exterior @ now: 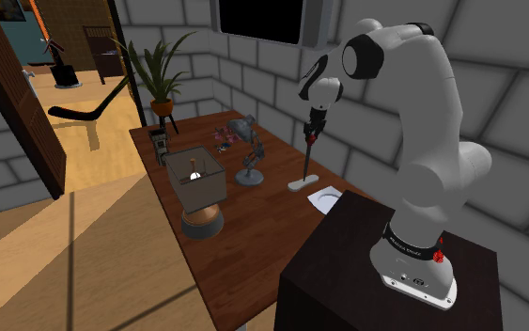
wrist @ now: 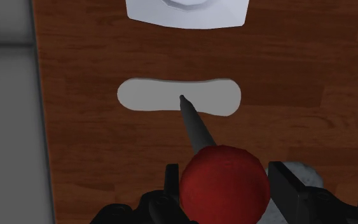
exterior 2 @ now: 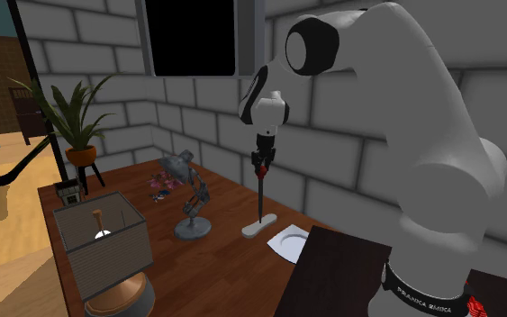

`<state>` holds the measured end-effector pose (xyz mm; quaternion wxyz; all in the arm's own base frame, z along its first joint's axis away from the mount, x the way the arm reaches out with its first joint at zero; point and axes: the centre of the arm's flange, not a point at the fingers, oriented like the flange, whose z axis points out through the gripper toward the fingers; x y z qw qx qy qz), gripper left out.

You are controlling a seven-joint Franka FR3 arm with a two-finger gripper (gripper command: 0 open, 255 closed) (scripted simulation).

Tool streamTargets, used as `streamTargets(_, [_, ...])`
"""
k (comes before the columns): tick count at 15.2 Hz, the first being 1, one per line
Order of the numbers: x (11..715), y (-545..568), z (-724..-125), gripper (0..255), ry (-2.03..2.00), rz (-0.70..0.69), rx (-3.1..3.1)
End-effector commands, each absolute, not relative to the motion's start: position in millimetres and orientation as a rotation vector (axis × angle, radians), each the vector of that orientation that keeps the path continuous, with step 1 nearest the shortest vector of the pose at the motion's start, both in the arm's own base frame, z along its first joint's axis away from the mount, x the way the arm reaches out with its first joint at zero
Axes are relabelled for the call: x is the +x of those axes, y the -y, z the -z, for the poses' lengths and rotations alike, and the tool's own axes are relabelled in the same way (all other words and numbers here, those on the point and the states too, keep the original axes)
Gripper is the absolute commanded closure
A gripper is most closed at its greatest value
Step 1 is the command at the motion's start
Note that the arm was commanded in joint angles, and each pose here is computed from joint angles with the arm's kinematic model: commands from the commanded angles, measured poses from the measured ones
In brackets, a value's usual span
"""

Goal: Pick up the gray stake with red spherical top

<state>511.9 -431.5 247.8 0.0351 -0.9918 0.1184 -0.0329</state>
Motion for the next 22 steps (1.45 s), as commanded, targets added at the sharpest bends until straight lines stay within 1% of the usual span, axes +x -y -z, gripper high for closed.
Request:
streamTargets(1, [511.6, 431.0, -245.7, 255, -0.363, 0.097, -3.047])
streamTargets(5, [512.6, 431.7, -247.4, 255, -0.363, 0.097, -3.047])
streamTargets(20, [512.6, 431.7, -326.6, 255, -0.363, 0.097, -3.047])
streamTargets(22, [512.6, 431.7, -327.4, 255, -0.363, 0.097, -3.047])
